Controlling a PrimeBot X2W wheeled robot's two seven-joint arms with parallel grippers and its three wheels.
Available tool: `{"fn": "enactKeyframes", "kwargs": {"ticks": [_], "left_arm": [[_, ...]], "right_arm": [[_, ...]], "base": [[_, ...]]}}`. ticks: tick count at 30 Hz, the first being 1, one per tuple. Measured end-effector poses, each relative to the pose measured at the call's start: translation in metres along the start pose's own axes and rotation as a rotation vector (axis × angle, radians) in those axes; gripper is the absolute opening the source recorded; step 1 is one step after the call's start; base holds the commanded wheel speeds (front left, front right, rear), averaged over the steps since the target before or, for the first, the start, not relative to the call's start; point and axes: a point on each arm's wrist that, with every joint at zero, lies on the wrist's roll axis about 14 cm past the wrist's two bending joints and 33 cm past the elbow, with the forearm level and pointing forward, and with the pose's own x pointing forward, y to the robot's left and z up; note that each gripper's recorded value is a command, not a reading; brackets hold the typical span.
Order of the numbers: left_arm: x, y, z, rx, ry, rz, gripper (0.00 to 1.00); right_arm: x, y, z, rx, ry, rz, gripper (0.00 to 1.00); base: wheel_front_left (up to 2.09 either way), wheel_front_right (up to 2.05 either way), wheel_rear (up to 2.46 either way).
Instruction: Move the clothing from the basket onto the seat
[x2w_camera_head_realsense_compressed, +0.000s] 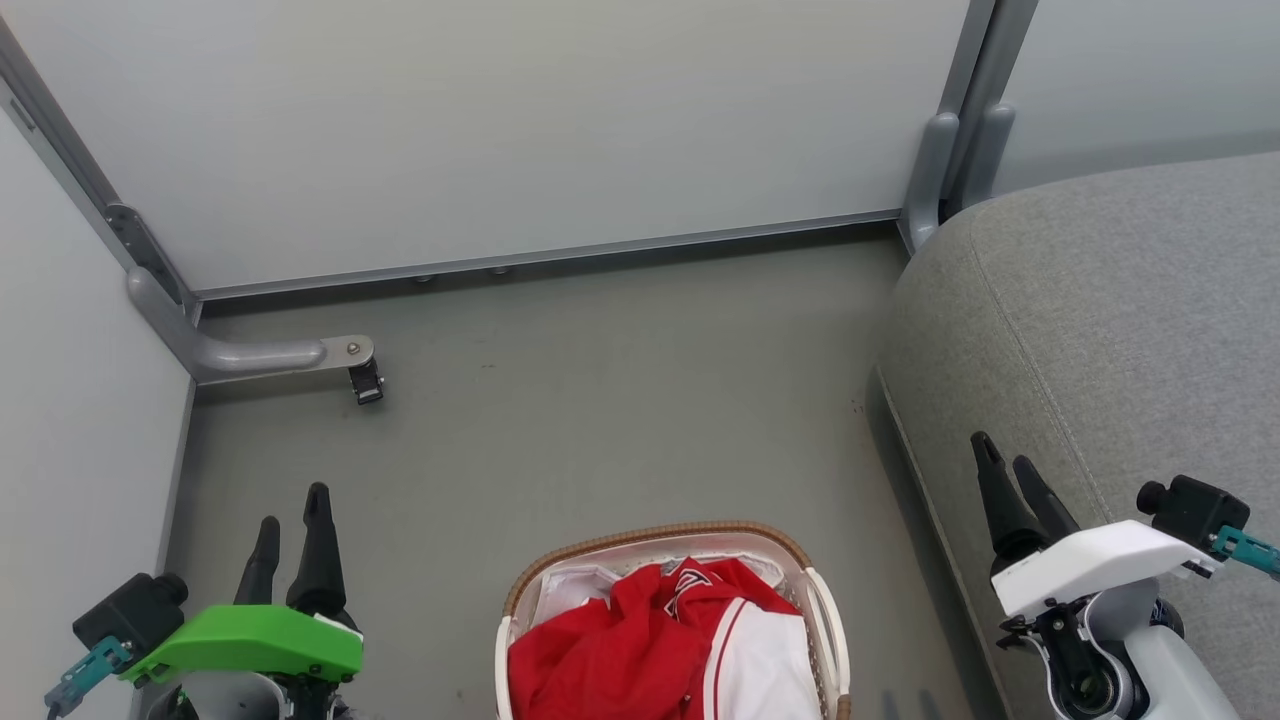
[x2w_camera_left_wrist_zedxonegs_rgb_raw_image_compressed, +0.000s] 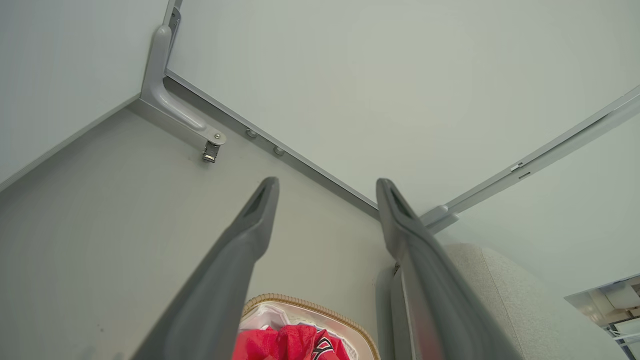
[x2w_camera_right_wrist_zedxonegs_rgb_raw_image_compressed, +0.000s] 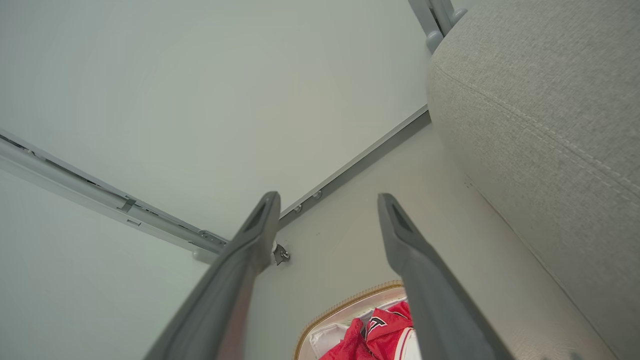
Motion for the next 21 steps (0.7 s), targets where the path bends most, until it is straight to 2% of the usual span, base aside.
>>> {"fn": "enactKeyframes", "kwargs": {"ticks": [21], "left_arm": [[-0.0036,-0.007,-0.0049,0.286,-0.003,-0.031,1.0]], "right_arm": [[0.0009,0.0022,-0.0086,-0.276,0.014,0.028,1.0]], "base": [[0.0,0.0,0.0]]}}
